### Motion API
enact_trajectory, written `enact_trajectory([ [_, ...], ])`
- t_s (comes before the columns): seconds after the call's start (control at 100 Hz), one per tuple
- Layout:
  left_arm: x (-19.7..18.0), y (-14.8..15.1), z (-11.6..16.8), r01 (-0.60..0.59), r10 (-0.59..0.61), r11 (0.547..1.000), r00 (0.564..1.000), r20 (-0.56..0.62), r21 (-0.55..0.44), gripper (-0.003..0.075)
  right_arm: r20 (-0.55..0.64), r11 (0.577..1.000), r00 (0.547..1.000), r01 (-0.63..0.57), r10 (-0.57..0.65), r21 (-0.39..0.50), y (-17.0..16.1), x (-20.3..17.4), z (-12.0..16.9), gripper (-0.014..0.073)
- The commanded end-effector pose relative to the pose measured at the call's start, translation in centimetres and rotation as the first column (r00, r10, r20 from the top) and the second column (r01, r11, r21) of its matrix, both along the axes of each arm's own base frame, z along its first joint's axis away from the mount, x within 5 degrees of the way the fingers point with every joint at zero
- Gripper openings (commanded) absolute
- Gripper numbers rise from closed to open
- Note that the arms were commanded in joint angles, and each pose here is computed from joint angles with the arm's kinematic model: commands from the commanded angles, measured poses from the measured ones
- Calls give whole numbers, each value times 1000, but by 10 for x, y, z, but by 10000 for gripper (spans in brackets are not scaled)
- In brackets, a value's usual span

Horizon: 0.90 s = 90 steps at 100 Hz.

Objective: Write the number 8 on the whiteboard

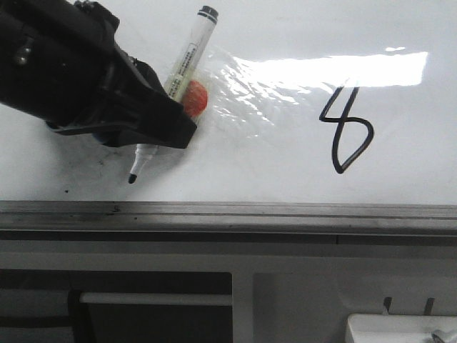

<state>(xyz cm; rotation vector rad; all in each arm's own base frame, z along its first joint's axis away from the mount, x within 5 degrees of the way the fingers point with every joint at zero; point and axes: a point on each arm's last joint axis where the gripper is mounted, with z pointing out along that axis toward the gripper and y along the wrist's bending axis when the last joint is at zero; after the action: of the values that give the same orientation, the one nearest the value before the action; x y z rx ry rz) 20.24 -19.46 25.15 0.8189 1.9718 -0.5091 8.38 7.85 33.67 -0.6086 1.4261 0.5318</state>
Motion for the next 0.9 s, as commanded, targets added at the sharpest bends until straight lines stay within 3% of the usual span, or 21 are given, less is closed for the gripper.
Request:
enact_trajectory([
  [0.0,3,-4,17,-24,25,998,1000,16,-61,-20,18,1000,1000,6,-6,20,-1,-1,9,-64],
  [0.22,13,-14,22,-4,6,998,999,33,-69,-20,5,998,998,58,-58,12,-5,3,6,-64],
  [0.46,21,-20,5,-16,16,999,1000,-10,-28,-20,4,997,998,70,-70,11,-6,3,6,-64],
  [0.89,29,-12,-1,-128,128,991,992,1,49,6,2,997,997,83,-83,10,-7,4,5,-64],
])
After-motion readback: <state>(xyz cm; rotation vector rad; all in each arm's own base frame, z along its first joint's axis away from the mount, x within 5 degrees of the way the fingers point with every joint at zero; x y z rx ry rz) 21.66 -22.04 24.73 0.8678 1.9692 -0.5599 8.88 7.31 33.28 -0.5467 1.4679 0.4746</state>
